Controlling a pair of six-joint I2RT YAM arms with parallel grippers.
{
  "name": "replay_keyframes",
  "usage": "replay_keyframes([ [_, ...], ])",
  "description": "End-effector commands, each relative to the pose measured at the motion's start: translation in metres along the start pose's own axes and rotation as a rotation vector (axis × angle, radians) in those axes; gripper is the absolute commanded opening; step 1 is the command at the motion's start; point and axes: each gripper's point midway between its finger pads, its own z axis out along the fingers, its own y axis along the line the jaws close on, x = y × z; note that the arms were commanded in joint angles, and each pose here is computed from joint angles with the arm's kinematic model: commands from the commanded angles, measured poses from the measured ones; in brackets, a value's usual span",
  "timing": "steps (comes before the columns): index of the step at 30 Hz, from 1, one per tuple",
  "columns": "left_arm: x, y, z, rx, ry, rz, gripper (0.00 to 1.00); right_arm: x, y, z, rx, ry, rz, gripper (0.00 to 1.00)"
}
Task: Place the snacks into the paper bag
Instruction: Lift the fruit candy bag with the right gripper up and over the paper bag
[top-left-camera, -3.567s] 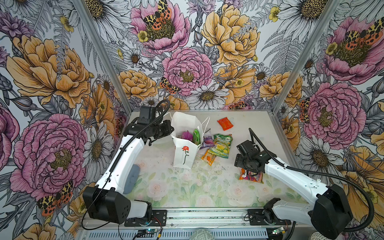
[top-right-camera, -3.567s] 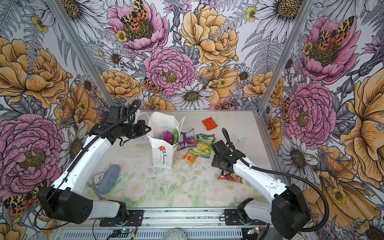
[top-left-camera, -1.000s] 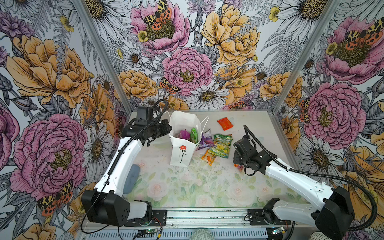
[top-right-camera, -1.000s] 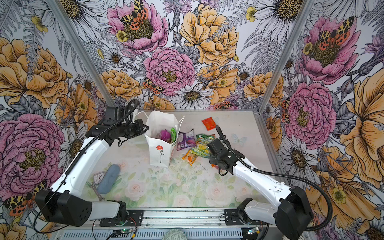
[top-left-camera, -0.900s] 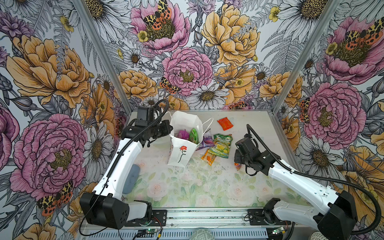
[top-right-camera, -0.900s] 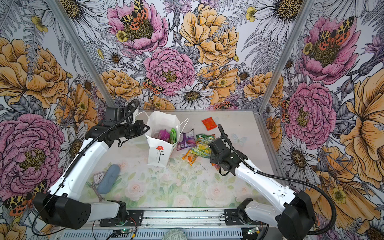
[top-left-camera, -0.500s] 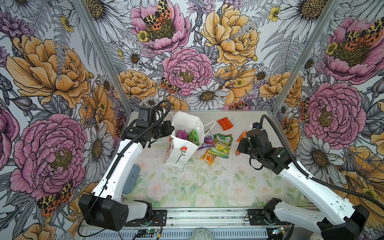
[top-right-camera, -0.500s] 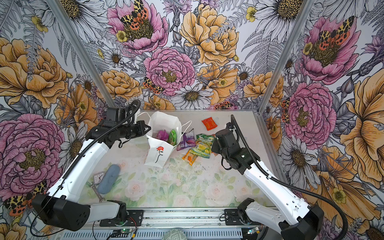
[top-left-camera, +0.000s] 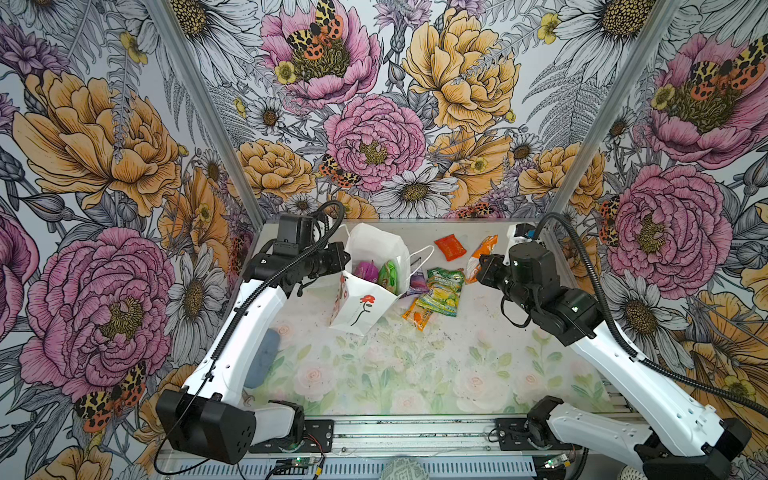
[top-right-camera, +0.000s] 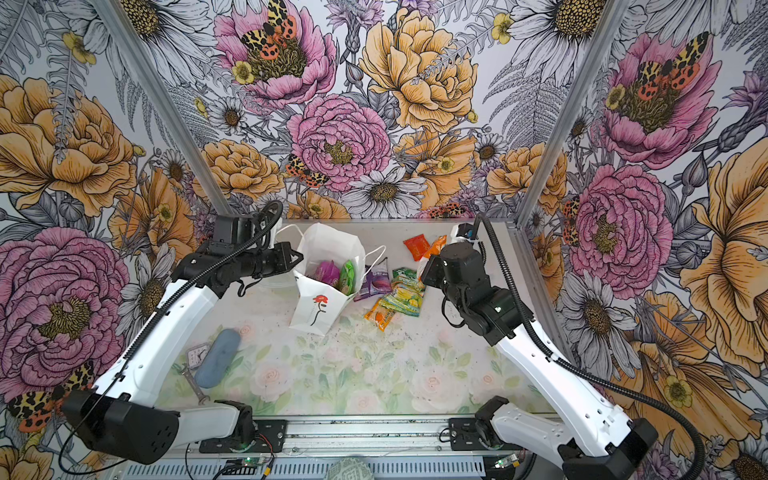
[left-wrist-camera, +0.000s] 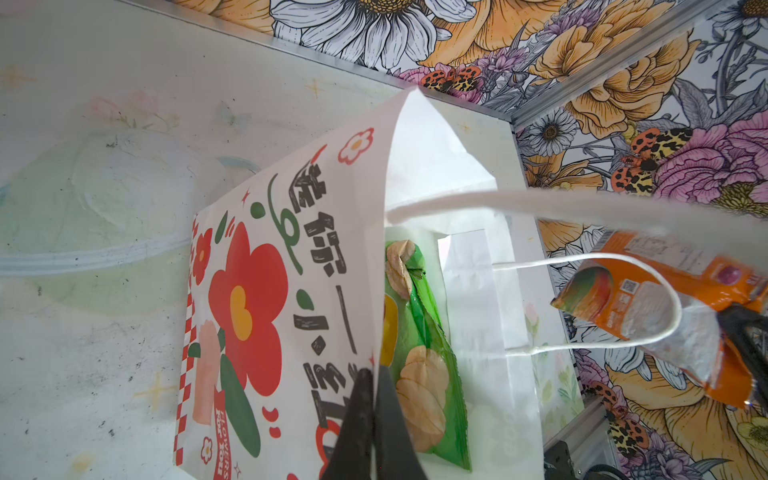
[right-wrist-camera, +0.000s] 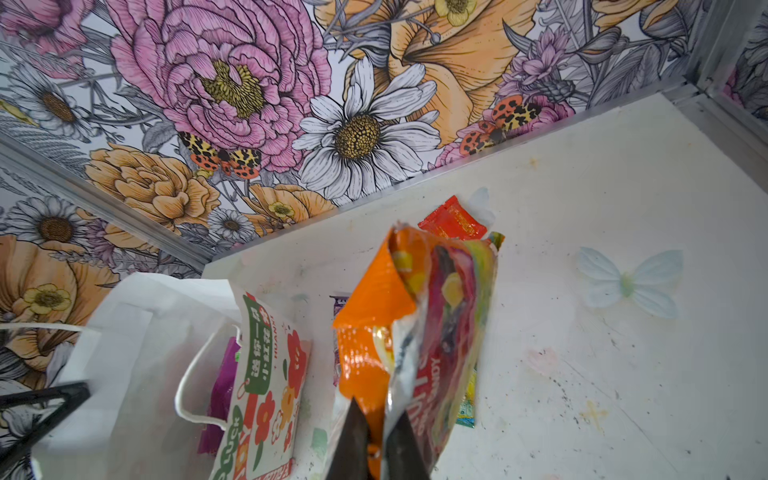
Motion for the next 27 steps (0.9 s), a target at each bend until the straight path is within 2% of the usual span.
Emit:
replay_keyframes([
  [1, -0.023, -0.024, -0.018, 0.067, -0.12, 0.082, 0.0, -0.051, 0.041, -0.024, -0.154, -0.139, 0.014, 0.0],
  [16, -0.019, -0.029, -0.015, 0.078, -0.108, 0.095, 0.0, -0.078, 0.128, -0.041, -0.464, -0.189, 0.048, 0.0],
  [20, -0.019, -0.03, -0.015, 0.084, -0.103, 0.097, 0.0, -0.08, 0.161, -0.055, -0.581, -0.191, -0.011, 0.0],
  [27, -0.016, -0.033, -0.012, 0.09, -0.094, 0.103, 0.0, -0.076, 0.202, -0.071, -0.75, -0.178, -0.03, 0.0],
])
